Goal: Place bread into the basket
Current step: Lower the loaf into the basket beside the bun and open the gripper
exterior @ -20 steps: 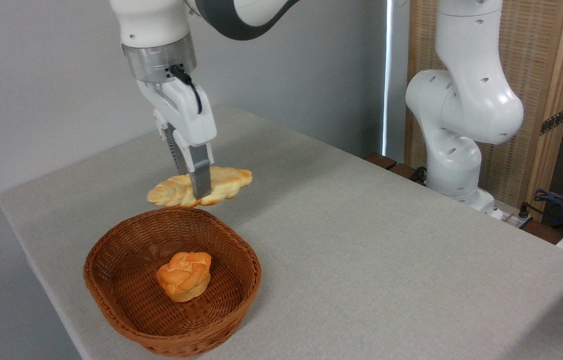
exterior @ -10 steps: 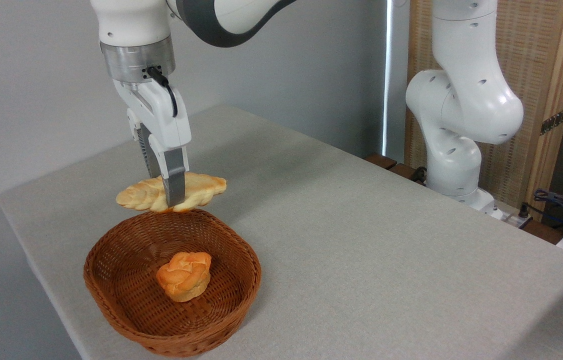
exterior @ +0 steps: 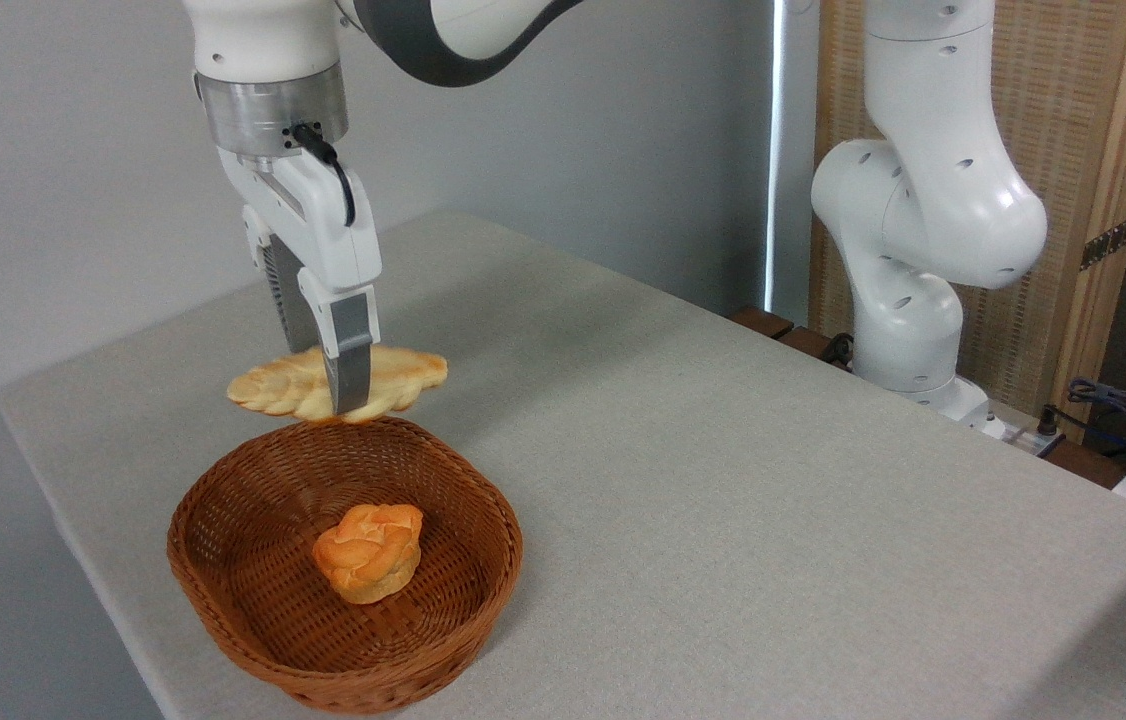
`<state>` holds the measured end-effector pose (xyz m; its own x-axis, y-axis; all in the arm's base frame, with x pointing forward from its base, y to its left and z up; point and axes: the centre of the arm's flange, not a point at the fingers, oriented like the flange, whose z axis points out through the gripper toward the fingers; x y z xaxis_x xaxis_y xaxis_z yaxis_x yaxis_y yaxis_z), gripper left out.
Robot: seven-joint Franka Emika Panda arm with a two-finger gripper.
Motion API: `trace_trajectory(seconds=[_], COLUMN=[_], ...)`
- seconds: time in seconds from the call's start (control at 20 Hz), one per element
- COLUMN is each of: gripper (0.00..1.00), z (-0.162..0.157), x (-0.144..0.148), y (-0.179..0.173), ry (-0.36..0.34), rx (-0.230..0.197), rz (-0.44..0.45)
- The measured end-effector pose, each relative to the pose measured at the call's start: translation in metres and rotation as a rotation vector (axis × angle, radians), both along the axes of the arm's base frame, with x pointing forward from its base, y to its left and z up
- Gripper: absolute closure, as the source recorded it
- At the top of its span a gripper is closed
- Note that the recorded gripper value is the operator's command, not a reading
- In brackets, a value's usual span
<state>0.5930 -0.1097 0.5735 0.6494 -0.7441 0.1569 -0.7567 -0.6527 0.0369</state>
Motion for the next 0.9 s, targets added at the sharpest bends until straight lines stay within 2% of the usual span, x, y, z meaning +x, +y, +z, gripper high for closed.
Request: trace_trajectory(seconds=[0.15,0.35,0.7,0.9], gripper=[0.0,0.0,0.0,0.0], z=[0.007,0.012,0.012,0.014], x=[0.001,0.004,0.004,0.003], y=[0.002,0.016,0.022,0.038], ry=[0.003,0.0,0.014,0.024], rx=[-0.056,-0.092,-0.089,-0.05], rz=[0.059,0.103,0.113,0.123])
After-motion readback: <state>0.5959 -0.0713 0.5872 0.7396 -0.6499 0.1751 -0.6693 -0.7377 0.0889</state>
